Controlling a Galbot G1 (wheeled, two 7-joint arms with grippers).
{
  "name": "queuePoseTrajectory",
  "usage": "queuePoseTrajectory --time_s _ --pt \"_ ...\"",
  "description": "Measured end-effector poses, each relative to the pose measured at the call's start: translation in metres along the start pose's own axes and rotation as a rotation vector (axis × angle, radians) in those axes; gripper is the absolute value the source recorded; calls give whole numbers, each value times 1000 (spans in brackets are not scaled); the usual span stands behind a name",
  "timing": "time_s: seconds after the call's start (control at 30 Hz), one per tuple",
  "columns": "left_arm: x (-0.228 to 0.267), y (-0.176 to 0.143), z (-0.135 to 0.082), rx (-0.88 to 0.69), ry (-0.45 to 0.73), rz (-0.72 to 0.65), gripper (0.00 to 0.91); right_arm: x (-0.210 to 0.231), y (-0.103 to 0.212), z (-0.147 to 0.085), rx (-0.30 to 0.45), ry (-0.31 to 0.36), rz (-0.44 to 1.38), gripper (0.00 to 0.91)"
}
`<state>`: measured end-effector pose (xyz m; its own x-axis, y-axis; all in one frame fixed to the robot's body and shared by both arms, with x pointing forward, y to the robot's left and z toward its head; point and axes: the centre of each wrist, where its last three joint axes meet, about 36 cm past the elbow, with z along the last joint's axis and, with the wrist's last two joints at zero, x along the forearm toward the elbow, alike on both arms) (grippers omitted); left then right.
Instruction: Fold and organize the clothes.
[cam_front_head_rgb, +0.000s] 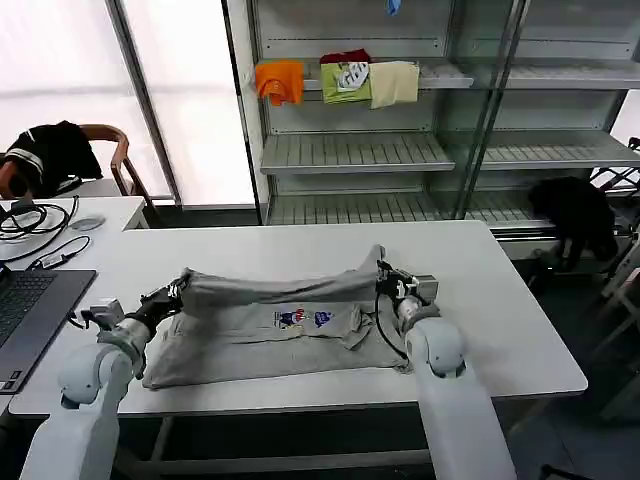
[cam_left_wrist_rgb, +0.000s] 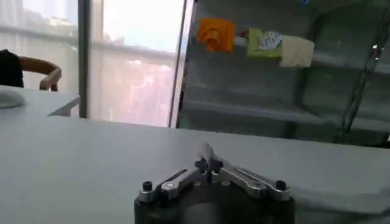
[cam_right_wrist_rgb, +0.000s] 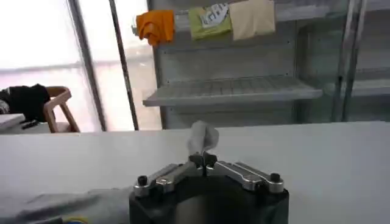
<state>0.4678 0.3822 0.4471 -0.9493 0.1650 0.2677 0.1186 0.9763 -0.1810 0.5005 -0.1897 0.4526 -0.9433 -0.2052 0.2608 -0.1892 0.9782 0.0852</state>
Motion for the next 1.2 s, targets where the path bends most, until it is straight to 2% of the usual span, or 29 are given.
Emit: queuePoseTrajectory --time_s 0.53,0.57,0.6,0.63,1.0,1.2 --pt "49 8 28 25 56 -9 10 44 8 33 15 62 0 0" --pt "50 8 30 23 64 -10 10 45 8 34 17 63 2 393" --pt "51 6 31 20 69 -11 504 46 9 34 20 64 6 907" --pt "52 5 33 17 74 -13 907 47 9 34 25 65 13 907" --pt "62 -10 43 -68 105 -76 907 59 2 28 151 45 177 907" --pt "68 -16 51 -111 129 -136 907 66 -6 13 171 -4 234 907"
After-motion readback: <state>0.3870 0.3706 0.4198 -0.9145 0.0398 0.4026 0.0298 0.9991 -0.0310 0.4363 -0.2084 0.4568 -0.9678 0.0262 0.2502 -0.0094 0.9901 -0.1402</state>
